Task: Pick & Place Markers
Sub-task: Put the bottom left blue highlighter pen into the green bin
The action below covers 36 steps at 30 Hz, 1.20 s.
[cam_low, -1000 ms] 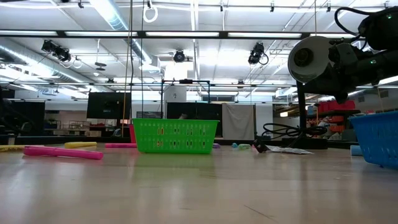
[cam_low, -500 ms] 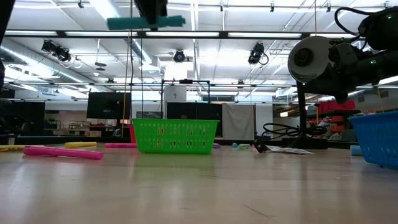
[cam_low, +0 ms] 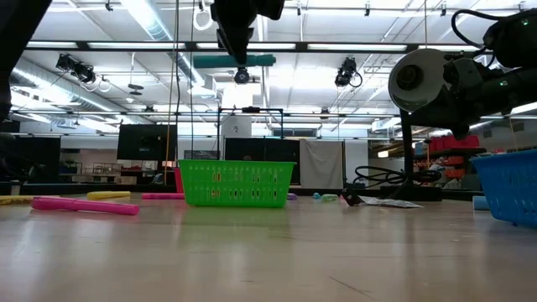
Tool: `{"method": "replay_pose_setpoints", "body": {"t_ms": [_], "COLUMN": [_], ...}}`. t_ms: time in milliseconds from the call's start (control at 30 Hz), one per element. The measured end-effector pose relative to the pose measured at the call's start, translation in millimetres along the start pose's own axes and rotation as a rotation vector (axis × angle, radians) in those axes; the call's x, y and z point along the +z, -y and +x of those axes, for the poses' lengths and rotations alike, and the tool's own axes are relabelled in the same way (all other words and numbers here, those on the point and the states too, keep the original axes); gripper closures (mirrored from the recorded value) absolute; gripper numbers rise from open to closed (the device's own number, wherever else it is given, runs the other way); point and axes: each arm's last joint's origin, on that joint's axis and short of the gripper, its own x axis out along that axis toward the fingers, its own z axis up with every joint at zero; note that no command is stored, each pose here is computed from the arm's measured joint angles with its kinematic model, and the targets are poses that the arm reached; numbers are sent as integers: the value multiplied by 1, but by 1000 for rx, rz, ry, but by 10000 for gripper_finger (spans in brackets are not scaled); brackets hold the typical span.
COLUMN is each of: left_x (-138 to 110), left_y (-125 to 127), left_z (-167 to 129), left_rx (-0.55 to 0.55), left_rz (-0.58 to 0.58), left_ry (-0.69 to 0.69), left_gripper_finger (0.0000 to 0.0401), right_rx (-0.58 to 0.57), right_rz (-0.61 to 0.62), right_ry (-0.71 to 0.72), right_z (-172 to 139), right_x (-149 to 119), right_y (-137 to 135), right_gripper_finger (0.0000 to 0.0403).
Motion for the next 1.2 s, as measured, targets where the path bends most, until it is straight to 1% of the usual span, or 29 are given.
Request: {"method": "replay_pose_setpoints", "body": {"t_ms": [100, 300, 400, 533, 633, 800, 967, 1200], "left_x": [0, -4, -4, -1, 2, 11, 16, 25], "left_y": [-4, -3, -3, -2, -5, -4, -4, -3], "left_z": [0, 6, 6, 6, 11, 37, 57, 75], "left_rx": [12, 32, 38, 76, 84, 96, 96, 94], "left_rz": [-5, 26, 29, 34, 32, 50, 61, 70], "left_ry": [-8, -50, -46, -15, -15, -73, -111, -85], "left_gripper_finger": [337, 337, 337, 337, 337, 337, 337, 338], "right_rx": [0, 0, 0, 0, 0, 0, 0, 0], "right_rz": [0, 0, 0, 0, 0, 0, 0, 0], "right_ry": [0, 0, 0, 0, 0, 0, 0, 0], "right_z": [0, 0, 0, 0, 0, 0, 0, 0], "right_x": [0, 0, 0, 0, 0, 0, 0, 0], "right_y": [0, 0, 0, 0, 0, 0, 0, 0], "right_gripper_finger": [403, 403, 403, 403, 403, 403, 403, 403]}}
